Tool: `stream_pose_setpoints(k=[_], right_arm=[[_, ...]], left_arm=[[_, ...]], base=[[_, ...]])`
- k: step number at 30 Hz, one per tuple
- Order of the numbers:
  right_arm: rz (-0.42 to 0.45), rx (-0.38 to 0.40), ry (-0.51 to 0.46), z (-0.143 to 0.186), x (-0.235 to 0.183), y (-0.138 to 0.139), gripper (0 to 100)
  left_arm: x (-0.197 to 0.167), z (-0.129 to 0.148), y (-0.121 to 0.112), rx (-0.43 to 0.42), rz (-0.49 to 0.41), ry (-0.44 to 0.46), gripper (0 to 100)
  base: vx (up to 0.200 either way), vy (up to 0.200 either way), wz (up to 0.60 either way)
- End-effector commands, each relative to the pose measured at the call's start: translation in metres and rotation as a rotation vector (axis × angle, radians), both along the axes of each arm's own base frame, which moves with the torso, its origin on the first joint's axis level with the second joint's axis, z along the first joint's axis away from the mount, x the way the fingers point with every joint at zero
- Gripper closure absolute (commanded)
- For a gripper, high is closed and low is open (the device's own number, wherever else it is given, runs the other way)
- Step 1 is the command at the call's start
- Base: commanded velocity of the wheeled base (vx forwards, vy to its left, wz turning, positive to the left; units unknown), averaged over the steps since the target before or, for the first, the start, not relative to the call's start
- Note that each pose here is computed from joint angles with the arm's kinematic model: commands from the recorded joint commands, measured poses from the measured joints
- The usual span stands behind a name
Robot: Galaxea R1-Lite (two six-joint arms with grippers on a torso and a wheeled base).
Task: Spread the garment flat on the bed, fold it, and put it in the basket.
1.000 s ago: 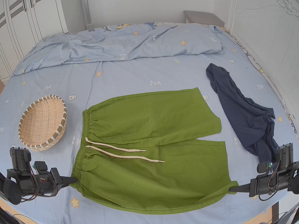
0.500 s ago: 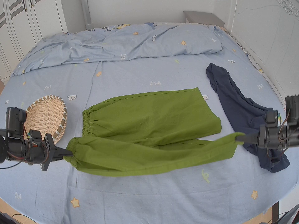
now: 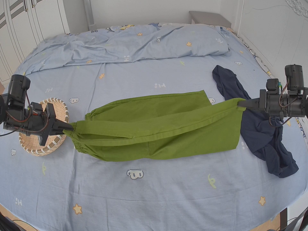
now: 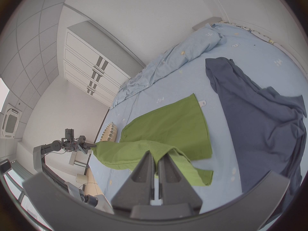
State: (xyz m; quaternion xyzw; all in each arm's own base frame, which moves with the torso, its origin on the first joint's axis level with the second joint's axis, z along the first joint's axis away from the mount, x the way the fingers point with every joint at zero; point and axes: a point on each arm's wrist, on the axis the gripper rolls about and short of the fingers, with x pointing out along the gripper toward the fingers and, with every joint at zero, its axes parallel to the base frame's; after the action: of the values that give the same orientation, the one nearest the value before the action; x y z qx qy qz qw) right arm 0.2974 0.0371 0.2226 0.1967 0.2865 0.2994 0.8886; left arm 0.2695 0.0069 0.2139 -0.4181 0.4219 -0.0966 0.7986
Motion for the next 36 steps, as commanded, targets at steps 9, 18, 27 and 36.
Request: stream_pose_setpoints(k=[9, 18, 27, 36], right_arm=[[-0.013, -0.002, -0.011, 0.005, 0.068, 0.0, 100], [-0.018, -0.009, -0.035, 0.008, 0.098, -0.001, 100], [0.0, -0.013, -0.084, 0.015, 0.114, 0.005, 100], [0.006, -0.015, -0.117, 0.02, 0.132, 0.008, 100]], left_arm=[[0.054, -0.007, 0.004, 0.007, 0.003, 0.021, 100], [0.076, 0.0, 0.006, 0.01, 0.004, 0.016, 100], [0.083, 0.003, 0.011, 0.017, 0.009, 0.004, 100], [0.092, 0.0, 0.012, 0.018, 0.013, -0.002, 100]], base=[[0.0, 0.0, 0.0], [0.0, 0.0, 0.0], [0.0, 0.0, 0.0], [0.0, 0.0, 0.0]])
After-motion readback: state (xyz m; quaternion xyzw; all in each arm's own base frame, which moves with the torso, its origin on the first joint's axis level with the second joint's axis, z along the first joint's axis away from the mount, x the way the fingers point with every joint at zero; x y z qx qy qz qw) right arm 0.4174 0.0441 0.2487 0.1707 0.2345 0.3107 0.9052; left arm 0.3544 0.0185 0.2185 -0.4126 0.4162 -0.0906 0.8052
